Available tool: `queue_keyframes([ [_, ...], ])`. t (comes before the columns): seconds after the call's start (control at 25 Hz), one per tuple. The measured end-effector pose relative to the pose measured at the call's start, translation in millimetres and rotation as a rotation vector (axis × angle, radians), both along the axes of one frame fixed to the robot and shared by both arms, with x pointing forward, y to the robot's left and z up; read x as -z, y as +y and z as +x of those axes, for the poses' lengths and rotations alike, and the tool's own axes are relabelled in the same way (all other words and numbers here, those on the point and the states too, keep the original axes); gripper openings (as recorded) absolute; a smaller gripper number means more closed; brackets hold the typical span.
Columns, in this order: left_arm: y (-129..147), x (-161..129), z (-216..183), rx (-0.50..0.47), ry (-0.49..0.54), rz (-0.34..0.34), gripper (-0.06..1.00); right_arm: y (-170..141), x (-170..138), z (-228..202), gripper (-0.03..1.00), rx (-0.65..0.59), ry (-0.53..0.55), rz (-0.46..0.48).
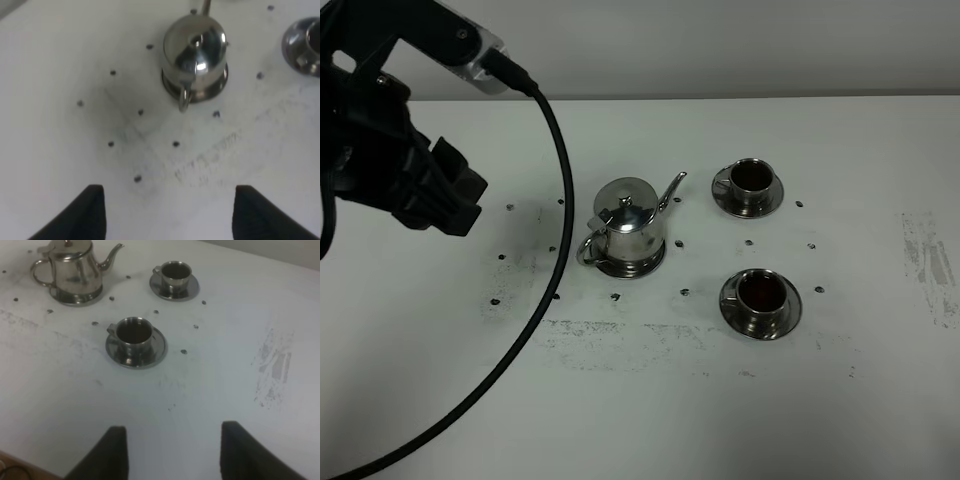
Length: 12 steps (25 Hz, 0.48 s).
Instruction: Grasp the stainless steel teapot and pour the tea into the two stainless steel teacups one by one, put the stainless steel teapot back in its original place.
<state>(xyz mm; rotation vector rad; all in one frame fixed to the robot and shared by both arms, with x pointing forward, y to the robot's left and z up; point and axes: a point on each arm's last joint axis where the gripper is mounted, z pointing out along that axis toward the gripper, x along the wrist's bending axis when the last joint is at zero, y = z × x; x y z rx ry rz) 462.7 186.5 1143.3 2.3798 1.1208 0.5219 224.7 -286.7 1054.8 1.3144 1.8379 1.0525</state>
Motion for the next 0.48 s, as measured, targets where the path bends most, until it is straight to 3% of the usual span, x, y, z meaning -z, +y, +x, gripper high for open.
queue_keyframes([
  [0.28,53.1,-11.3,-45.1,-0.202,0.075,-0.010,0.52,0.0,0.0,0.0,0.41,0.000,0.000,0.000],
  [0.48,92.0,17.3,-103.0,-0.364,0.065,-0.064,0.52,0.1,0.0,0.0,0.41,-0.001,0.000,0.001],
])
